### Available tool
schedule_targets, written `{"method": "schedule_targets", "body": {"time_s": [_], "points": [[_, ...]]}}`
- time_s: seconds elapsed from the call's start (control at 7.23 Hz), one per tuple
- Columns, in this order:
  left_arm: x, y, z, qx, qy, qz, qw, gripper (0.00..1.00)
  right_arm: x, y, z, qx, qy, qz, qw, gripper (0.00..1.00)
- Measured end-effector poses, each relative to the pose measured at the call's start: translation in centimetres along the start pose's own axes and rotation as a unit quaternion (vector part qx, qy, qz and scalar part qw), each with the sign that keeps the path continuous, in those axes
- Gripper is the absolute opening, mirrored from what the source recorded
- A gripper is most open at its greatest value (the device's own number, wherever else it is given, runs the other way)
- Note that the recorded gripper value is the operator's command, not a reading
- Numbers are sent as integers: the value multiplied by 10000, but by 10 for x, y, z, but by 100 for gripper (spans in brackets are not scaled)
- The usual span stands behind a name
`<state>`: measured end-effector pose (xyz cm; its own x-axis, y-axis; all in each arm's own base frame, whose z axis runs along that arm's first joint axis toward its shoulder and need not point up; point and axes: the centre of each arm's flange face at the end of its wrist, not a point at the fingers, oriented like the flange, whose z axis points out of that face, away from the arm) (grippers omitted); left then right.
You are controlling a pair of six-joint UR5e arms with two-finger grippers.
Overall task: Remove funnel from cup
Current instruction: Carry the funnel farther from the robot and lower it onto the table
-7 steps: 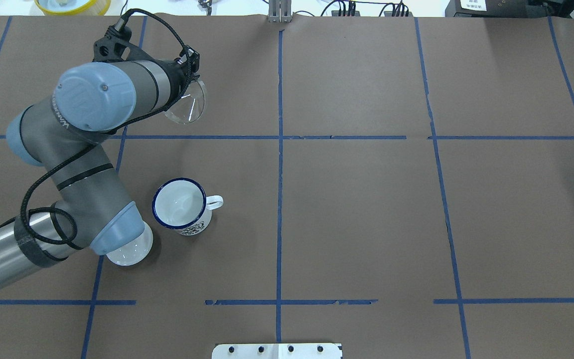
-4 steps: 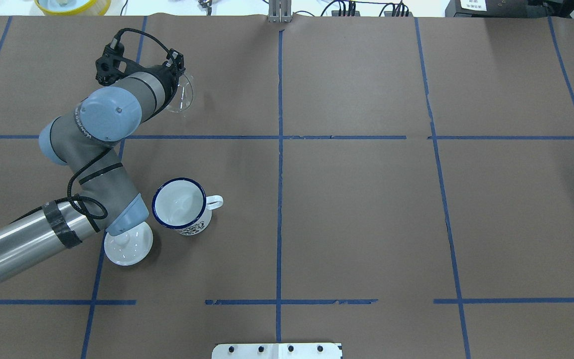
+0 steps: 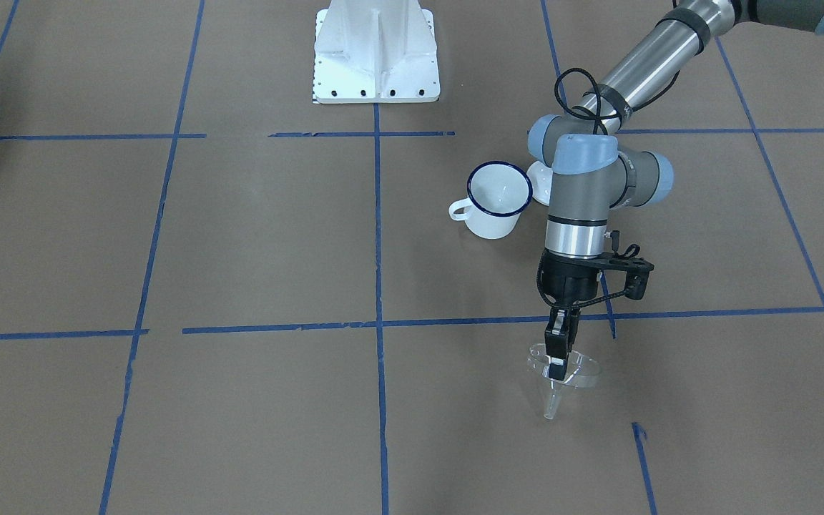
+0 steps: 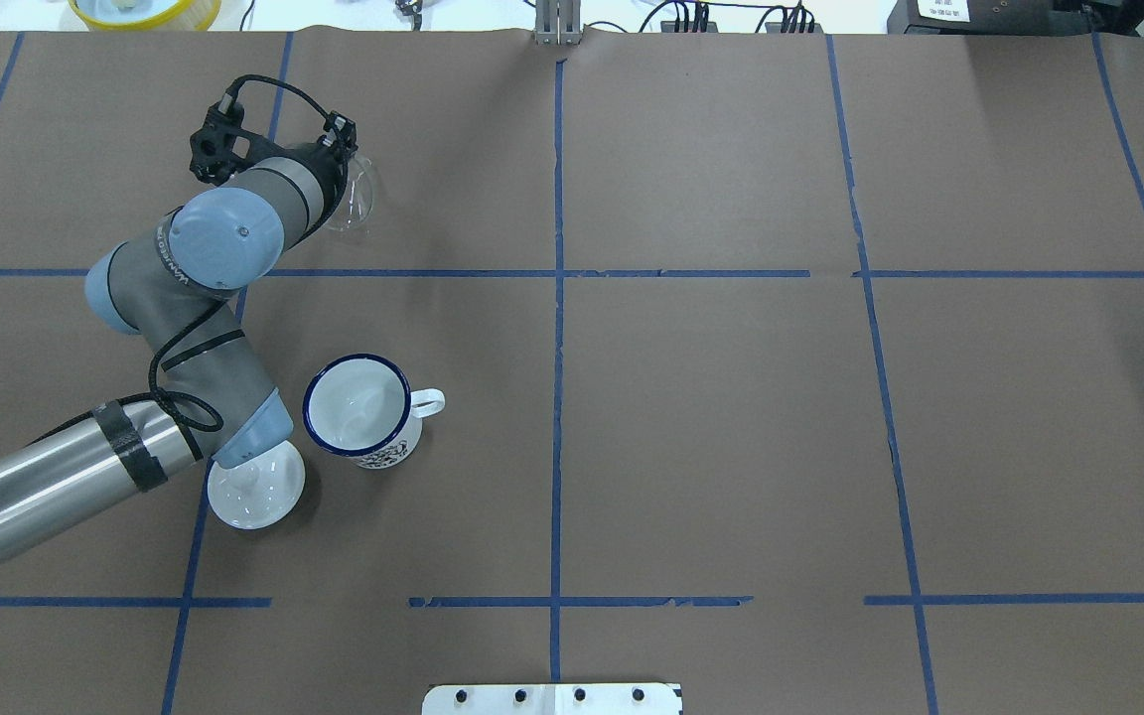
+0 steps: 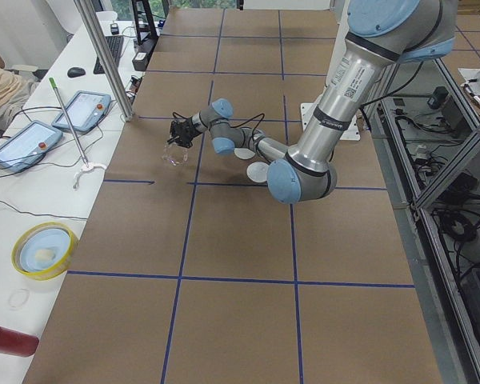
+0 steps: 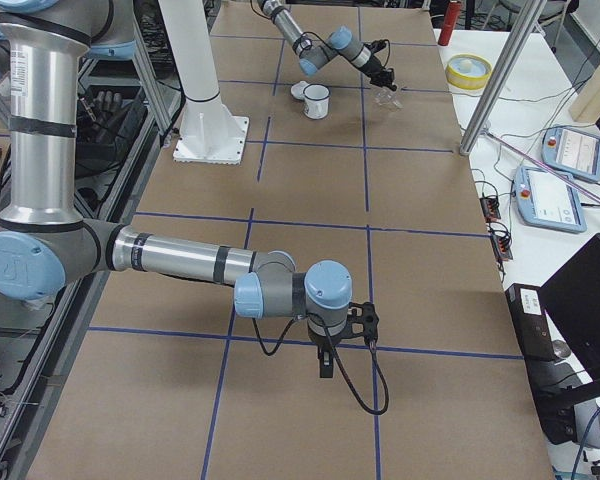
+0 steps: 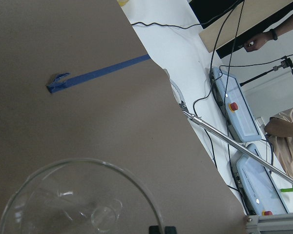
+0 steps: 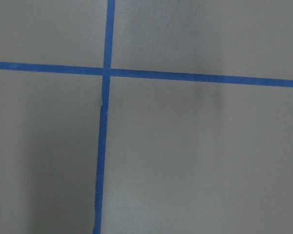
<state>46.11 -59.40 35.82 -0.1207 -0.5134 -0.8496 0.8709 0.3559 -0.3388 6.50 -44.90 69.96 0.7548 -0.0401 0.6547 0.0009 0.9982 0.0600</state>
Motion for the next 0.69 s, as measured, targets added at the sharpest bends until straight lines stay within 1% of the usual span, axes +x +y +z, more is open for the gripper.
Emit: {"method": "schedule_targets", "body": {"time_s": [0.14, 0.28, 0.42, 0.55, 0.69], "points": [[0, 0, 0, -6, 8, 101, 9999, 100, 0, 0, 0, -1, 0, 1, 10000, 100], [6, 0, -6, -46, 67, 327, 9994, 100, 0, 0, 0, -1, 0, 1, 10000, 100], [20, 1, -21, -129, 222, 577, 9980, 100, 0, 0, 0, -1, 0, 1, 10000, 100], [34, 1, -35, -224, 352, 713, 9966, 100, 0, 0, 0, -1, 0, 1, 10000, 100], [40, 1, -43, -309, 394, 770, 9958, 100, 0, 0, 0, -1, 0, 1, 10000, 100]]}}
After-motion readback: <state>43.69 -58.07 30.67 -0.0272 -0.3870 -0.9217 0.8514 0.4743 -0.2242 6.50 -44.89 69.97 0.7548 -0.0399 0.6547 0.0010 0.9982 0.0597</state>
